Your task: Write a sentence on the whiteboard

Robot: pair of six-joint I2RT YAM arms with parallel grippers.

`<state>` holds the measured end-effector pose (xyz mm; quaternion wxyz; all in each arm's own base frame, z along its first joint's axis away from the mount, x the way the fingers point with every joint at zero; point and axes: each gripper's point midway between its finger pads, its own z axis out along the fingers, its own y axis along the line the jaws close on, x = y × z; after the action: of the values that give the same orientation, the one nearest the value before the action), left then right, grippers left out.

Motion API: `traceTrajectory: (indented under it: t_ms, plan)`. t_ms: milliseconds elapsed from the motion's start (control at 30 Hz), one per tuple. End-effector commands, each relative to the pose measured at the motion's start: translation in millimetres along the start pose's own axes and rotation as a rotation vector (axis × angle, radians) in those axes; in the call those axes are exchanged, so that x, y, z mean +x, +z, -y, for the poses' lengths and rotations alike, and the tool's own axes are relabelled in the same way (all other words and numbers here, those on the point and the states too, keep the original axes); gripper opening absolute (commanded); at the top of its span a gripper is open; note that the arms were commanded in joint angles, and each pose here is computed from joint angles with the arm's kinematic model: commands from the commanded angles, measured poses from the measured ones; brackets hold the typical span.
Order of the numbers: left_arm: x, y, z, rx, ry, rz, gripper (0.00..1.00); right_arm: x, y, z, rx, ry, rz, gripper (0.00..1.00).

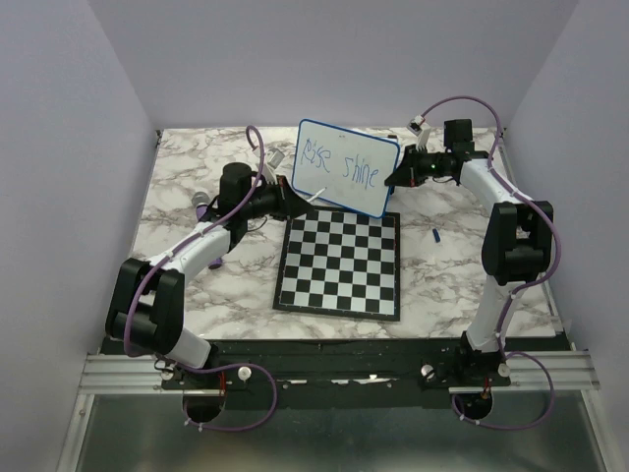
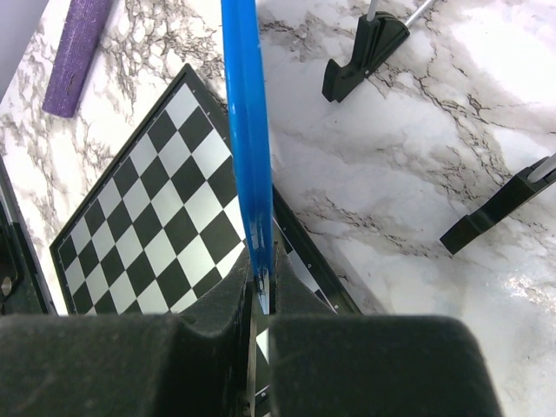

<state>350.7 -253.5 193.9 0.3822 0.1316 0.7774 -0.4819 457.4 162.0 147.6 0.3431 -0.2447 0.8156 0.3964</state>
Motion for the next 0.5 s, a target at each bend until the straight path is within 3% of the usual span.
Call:
traceTrajectory:
  t_ms: [0, 467]
  plan:
    - [-25.7, -17.6, -1.8, -0.055, 0.104, 0.132, 0.0, -14.2, -3.9, -14.5, -0.035, -0.043, 0.018, 0.0]
    - [-31.7, -45.4, -13.4, -0.135, 0.125, 0.252, 0.0, -13.9, -5.8, -14.9, -0.036, -0.048, 0.02, 0.0]
